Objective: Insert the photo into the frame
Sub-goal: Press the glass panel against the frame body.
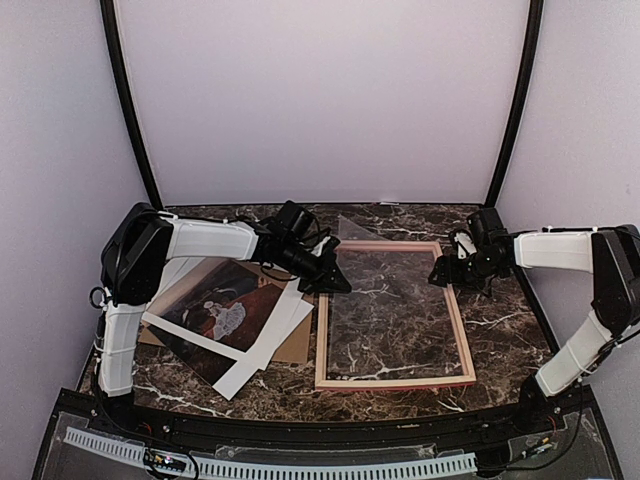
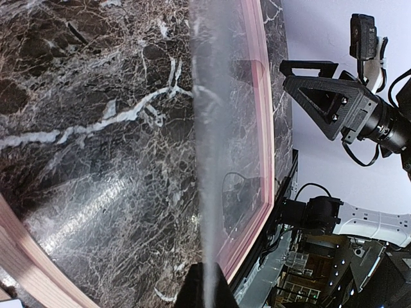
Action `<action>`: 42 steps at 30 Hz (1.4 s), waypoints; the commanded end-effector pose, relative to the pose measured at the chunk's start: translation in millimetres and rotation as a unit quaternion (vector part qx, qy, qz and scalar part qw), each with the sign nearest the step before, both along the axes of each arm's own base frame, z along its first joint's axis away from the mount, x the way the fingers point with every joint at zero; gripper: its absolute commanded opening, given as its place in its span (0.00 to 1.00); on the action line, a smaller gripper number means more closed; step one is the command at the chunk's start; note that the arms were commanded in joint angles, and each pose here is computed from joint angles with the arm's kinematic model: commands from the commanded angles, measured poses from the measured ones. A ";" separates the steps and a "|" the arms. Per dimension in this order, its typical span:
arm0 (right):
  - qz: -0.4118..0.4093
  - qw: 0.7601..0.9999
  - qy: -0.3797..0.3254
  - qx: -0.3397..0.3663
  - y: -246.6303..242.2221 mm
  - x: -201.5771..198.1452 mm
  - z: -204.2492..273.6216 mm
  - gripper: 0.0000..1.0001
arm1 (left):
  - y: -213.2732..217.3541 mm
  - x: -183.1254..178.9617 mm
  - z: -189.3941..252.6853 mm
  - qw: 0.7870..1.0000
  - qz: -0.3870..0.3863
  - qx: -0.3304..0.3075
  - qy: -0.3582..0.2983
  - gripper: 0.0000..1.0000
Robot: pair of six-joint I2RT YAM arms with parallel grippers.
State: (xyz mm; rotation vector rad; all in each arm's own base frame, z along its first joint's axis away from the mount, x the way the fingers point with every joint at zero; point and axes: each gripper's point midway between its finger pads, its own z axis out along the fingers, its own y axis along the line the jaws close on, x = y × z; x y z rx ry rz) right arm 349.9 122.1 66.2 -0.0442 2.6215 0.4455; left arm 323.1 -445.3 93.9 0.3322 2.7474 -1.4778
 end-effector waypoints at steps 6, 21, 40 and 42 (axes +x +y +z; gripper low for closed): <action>0.004 1.000 -0.013 0.004 3.3 4.1 5.0 0.78 | -2.3 5.6 33.9 0.999 -0.006 -0.025 -0.030 0.03; 0.005 1.000 -0.014 0.005 4.6 7.1 6.4 0.78 | 0.8 8.8 32.3 0.999 -0.004 -0.022 -0.029 0.03; 0.005 1.000 -0.014 0.005 4.5 7.0 6.9 0.78 | -7.7 -4.6 27.8 0.999 -0.012 -0.029 -0.013 0.07; 0.005 1.000 -0.014 0.005 4.5 6.6 6.3 0.78 | -7.7 -4.6 28.0 0.999 -0.012 -0.029 -0.012 0.08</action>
